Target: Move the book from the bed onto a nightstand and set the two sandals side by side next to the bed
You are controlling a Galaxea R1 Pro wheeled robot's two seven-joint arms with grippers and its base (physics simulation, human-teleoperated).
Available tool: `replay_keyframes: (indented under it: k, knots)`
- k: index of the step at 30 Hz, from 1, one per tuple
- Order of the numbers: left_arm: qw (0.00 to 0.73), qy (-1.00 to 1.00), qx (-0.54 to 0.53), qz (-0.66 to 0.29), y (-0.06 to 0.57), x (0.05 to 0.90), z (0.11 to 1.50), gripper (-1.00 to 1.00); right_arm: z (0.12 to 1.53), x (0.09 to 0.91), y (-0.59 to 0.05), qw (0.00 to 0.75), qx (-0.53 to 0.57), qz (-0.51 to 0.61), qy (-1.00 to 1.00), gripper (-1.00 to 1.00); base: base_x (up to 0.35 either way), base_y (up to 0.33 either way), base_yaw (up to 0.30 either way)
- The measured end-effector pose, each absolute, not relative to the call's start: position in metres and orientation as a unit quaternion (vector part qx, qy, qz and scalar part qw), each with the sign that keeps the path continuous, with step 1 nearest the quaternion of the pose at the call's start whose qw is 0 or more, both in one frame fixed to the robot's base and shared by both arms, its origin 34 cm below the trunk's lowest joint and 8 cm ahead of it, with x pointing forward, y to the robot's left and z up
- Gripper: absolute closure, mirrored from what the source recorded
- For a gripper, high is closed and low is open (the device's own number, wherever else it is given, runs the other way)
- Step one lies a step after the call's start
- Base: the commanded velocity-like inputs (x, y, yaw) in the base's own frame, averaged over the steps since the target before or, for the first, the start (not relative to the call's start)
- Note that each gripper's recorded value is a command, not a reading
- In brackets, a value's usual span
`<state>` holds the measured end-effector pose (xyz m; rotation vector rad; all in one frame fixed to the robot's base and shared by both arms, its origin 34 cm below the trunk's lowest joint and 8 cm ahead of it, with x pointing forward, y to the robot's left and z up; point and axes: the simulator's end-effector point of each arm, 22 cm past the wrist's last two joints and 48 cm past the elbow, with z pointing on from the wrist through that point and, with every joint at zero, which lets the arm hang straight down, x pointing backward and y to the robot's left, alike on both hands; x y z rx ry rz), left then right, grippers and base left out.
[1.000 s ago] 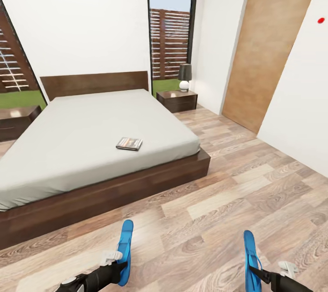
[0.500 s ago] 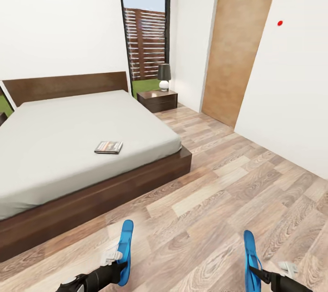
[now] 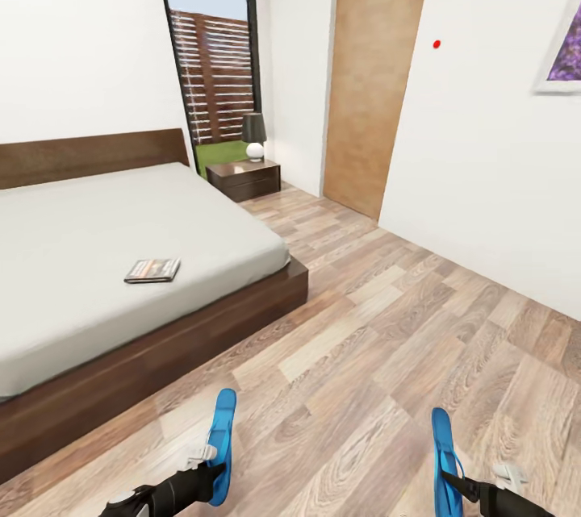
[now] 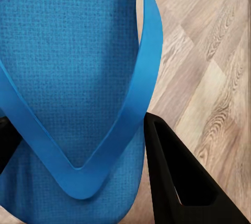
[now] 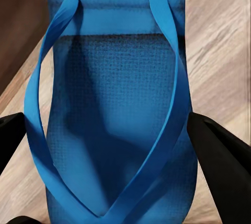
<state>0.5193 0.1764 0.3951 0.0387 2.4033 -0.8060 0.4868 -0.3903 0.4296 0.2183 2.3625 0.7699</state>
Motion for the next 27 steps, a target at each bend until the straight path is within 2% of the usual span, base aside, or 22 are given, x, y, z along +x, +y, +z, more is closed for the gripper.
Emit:
replay_keyframes:
  k: [27]
  knots:
    - [0.299,0.905,0.014,-0.303,0.1764,0.5193,0.3951,1.0,0.4296,0.4868,-0.3903,0.318,0.083,0.293,0.898,1.0,0.0,0.0,-0.285]
